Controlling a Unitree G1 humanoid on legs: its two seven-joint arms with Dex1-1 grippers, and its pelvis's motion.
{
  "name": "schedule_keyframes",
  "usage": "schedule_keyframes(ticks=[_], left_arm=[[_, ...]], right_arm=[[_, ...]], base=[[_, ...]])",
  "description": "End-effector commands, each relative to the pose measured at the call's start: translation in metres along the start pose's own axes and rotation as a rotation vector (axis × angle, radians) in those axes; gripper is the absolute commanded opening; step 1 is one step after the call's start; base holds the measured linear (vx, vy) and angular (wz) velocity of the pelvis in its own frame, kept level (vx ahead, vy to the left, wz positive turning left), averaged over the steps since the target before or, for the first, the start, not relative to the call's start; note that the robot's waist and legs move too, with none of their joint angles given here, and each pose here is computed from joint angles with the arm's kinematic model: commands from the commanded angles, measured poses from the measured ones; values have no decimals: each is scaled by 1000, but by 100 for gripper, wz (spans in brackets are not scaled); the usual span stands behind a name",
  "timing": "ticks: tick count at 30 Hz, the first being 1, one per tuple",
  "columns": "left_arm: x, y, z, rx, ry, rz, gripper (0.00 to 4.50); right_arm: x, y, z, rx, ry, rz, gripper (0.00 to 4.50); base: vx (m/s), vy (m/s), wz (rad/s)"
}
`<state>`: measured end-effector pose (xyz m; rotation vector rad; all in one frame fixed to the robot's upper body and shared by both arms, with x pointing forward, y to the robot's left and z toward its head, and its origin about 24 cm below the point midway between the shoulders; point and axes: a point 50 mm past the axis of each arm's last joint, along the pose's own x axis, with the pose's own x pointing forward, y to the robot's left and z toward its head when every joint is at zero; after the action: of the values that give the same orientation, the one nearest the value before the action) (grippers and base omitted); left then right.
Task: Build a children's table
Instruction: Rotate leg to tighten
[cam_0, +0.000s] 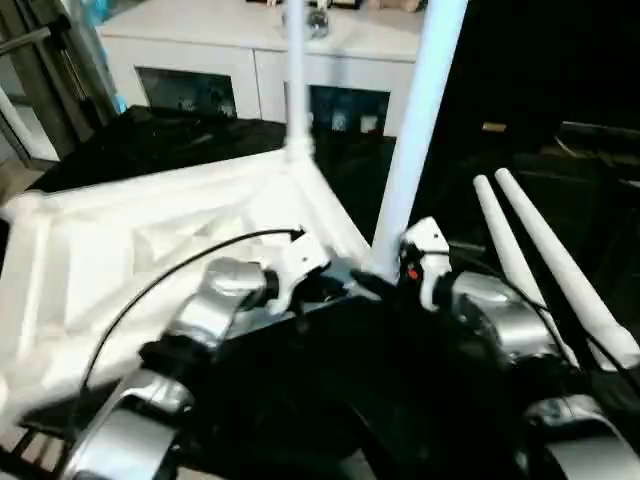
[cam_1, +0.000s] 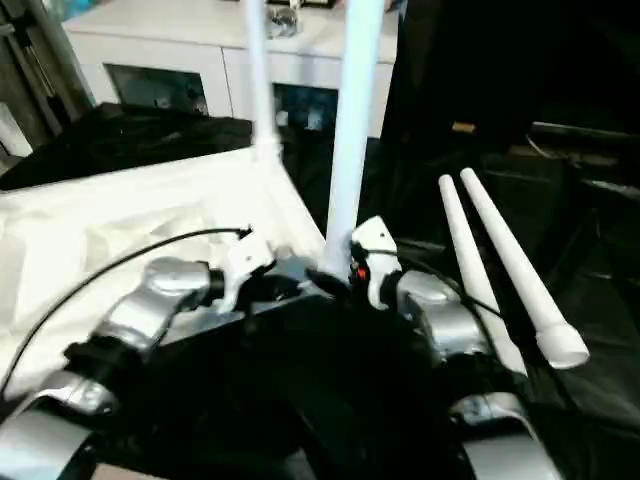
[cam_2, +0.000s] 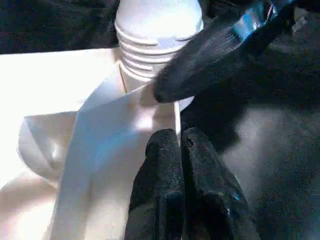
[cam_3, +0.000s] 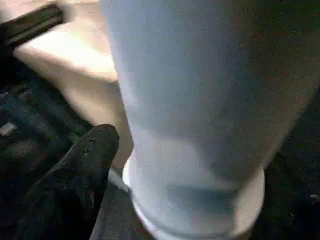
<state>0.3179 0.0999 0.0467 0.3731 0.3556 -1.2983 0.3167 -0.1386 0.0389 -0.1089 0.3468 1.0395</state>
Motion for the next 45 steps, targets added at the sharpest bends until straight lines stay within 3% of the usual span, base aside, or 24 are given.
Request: schedule_keyframes(ticks=[1, 9, 16, 21, 24, 27, 30, 32, 36, 41, 42, 45], left_arm=[[7, -10, 11, 60, -38, -110, 0], [-17, -17, 6, 71, -20, -258, 0], [-21, -19, 5, 68, -11, -280, 0], [-14, -17, 7, 64, -28, -221, 0], [-8, -15, 9, 74, -35, -175, 0], [3, -6, 13, 34, -48, -47, 0], [16, 3, 19, -11, -49, 79, 0], [18, 3, 19, -18, -47, 94, 0], [37, 12, 28, -113, -44, 279, 0], [45, 7, 31, -104, -58, 252, 0], [45, 5, 31, -94, -63, 233, 0], [41, 3, 29, -75, -65, 201, 0]], right_arm=[[11, 21, 0, -35, 20, 189, 390], [-11, 32, -1, -62, 80, 392, 390], [-10, 36, -1, -59, 80, 413, 337], [-6, 42, -8, -17, 82, 415, 294], [-2, 40, -11, 9, 75, 356, 283], [10, 31, -15, 50, 70, 179, 279], [25, 14, -20, 98, 81, -110, 278], [27, 13, -20, 107, 82, -137, 276], [41, -1, -25, 268, 79, -485, 276], [53, 6, -20, 250, 30, -463, 276], [54, 8, -17, 262, 6, -432, 331], [54, 9, -13, 257, -17, -376, 345]], base=[[0, 0, 0], [0, 0, 0], [0, 0, 0], [0, 0, 0], [0, 0, 0], [0, 0, 0], [0, 0, 0], [0, 0, 0], [0, 0, 0], [0, 0, 0], [0, 0, 0], [0, 0, 0]])
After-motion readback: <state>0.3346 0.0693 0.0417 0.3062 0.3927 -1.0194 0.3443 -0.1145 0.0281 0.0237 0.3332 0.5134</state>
